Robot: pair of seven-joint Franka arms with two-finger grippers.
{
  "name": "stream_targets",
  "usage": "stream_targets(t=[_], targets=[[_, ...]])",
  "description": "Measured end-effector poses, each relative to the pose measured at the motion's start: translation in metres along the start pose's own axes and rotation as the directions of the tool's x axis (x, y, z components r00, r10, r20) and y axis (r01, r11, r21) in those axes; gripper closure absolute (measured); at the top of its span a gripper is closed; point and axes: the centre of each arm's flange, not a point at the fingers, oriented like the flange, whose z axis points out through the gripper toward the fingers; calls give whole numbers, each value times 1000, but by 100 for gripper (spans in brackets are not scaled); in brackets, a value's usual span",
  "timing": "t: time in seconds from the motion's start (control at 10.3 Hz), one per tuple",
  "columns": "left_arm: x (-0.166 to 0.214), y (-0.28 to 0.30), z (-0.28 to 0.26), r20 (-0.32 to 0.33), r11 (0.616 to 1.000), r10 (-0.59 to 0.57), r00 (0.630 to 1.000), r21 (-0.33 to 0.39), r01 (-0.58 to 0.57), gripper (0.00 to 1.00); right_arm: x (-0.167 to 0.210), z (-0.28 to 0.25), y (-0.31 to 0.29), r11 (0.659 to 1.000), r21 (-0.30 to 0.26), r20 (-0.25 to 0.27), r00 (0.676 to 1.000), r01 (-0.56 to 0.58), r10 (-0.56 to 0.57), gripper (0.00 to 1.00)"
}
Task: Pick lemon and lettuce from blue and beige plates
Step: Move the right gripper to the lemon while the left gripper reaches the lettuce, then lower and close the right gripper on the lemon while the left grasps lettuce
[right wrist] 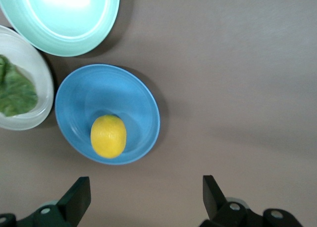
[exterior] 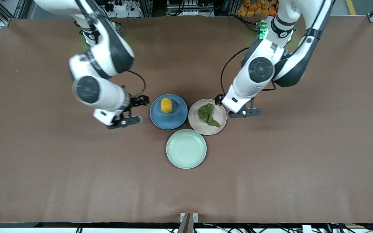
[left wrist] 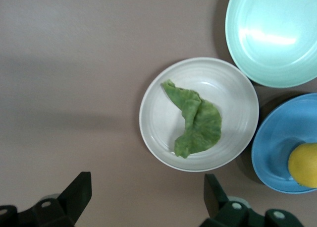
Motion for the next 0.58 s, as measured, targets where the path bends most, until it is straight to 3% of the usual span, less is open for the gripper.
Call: stream_targets(t=[0.29,0.58], targets=[[-23,32,41,-55,999,4,998,40,-2,0,-4,53,-35,999,-20,9,999,-49,49,0],[-15,41,85,-72,1000,-5,997,10,5,7,8,96,-39,997,-27,11,997,-71,71,0]])
